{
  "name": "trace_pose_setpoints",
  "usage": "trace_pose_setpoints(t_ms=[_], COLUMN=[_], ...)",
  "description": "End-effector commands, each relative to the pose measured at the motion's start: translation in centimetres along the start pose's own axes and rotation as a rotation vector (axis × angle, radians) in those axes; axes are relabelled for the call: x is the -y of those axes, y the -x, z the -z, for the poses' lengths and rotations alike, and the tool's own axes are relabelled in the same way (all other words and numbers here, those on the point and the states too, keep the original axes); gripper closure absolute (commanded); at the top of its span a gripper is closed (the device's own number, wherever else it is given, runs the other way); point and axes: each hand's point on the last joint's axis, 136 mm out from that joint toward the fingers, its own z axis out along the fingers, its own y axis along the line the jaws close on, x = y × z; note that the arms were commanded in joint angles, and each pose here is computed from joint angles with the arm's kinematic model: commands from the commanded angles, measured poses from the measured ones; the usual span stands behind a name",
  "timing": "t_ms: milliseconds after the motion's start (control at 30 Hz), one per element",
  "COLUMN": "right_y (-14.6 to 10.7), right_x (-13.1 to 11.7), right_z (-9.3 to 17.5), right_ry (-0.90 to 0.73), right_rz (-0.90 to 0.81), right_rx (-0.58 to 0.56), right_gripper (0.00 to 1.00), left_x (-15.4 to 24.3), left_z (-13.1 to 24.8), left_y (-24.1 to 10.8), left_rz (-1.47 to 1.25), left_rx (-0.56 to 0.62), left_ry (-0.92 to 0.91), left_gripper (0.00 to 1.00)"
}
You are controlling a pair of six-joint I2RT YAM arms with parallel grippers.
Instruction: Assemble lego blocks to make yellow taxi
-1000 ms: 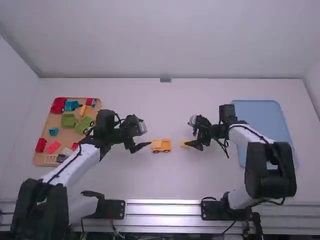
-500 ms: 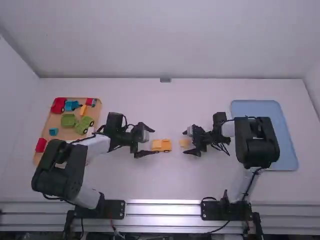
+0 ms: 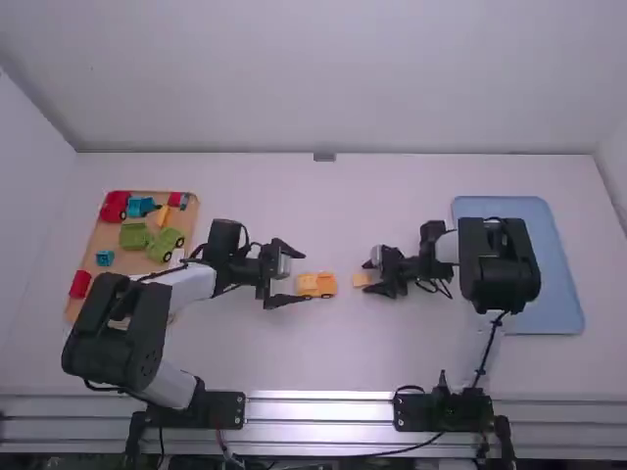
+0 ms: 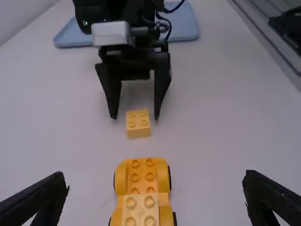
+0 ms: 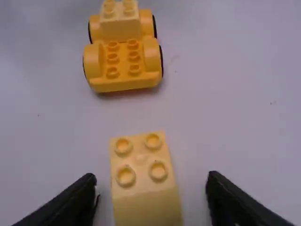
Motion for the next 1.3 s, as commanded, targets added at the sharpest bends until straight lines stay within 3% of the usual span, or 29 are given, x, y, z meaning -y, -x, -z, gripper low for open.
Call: trace_pose_setpoints(t_ms=[0, 200, 367, 767, 933, 1267], right_y=[0.1, -0.2, 0.1, 4.5, 6.8, 8.8], right_x=[-0.2, -0.4, -0.5, -0.7, -0.8, -1.7], right_z=[-0.6, -0.6, -0.5, 0.7, 0.9, -1.0], right_ry=[0.020, 0.027, 0.031, 0.054, 0.056, 0.100], right_rz=[-0.001, -0.020, -0.029, -0.012, 0.045, 0.117], right_rx=[0.008, -0.009, 0.009, 0.044, 0.035, 0.022], right_gripper=[0.46, 0.69, 0.78, 0.77, 0.76, 0.77], left_x=[0.1, 0.3, 0.5, 0.7, 0.5, -0.2], left_z=[-0.1, 0.0, -0.9, -5.2, -5.4, -5.2], left_y=[1.2, 0.8, -1.4, -6.2, -8.7, -9.1], left_rz=[-0.031, -0.002, 0.003, 0.079, 0.120, 0.136], left_rx=[0.044, 0.035, -0.057, -0.104, -0.201, -0.203], left_ry=[-0.025, -0.031, -0.009, -0.044, -0.004, 0.080], left_gripper=[0.01, 0.01, 0.01, 0.01, 0.00, 0.03])
